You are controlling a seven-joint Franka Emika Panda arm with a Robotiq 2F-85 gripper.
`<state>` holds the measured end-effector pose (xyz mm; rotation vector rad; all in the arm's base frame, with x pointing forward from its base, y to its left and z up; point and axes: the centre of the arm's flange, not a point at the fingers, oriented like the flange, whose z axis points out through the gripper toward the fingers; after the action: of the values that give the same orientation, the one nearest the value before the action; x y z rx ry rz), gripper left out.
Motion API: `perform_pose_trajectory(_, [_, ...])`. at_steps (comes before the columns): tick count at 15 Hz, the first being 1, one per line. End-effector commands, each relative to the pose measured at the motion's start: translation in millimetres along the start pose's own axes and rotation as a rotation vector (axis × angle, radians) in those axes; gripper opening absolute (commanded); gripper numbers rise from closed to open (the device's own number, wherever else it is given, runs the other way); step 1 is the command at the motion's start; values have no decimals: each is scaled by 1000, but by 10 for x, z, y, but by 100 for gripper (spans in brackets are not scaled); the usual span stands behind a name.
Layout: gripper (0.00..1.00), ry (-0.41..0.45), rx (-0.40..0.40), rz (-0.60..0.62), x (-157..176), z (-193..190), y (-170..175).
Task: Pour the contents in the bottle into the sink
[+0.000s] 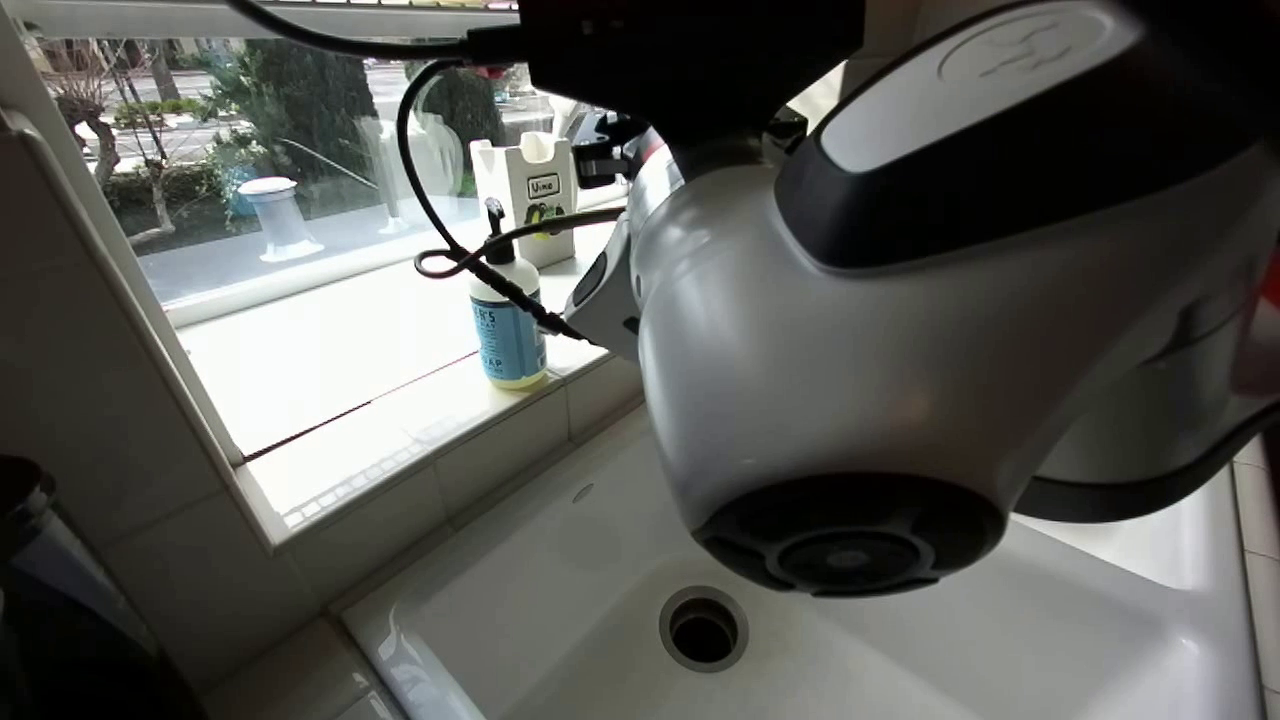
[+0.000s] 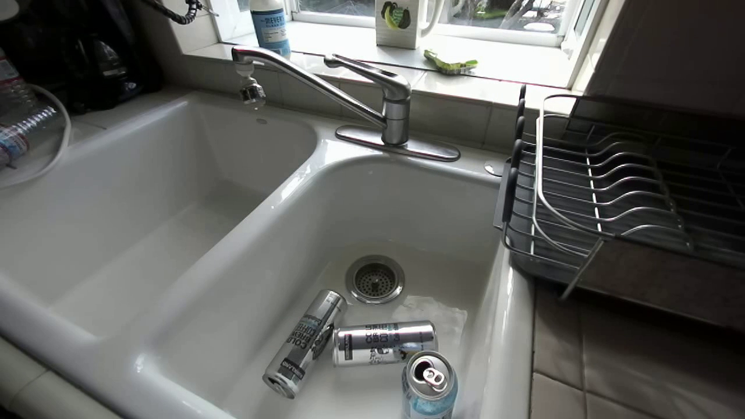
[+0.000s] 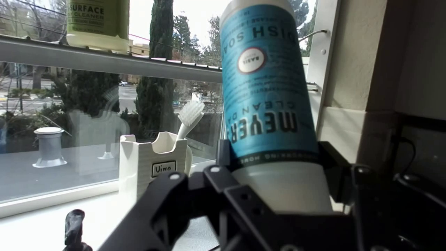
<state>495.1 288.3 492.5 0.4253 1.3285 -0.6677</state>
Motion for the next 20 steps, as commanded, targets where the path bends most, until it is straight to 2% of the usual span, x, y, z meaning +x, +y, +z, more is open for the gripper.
perform_pose_trajectory(1, [38,-18,-8,-4,19,-14,3])
perform_pose_trajectory(11, [38,33,28,29,159,143,-66])
perform_pose_trajectory(20, [38,92,16,8,424,121,-3])
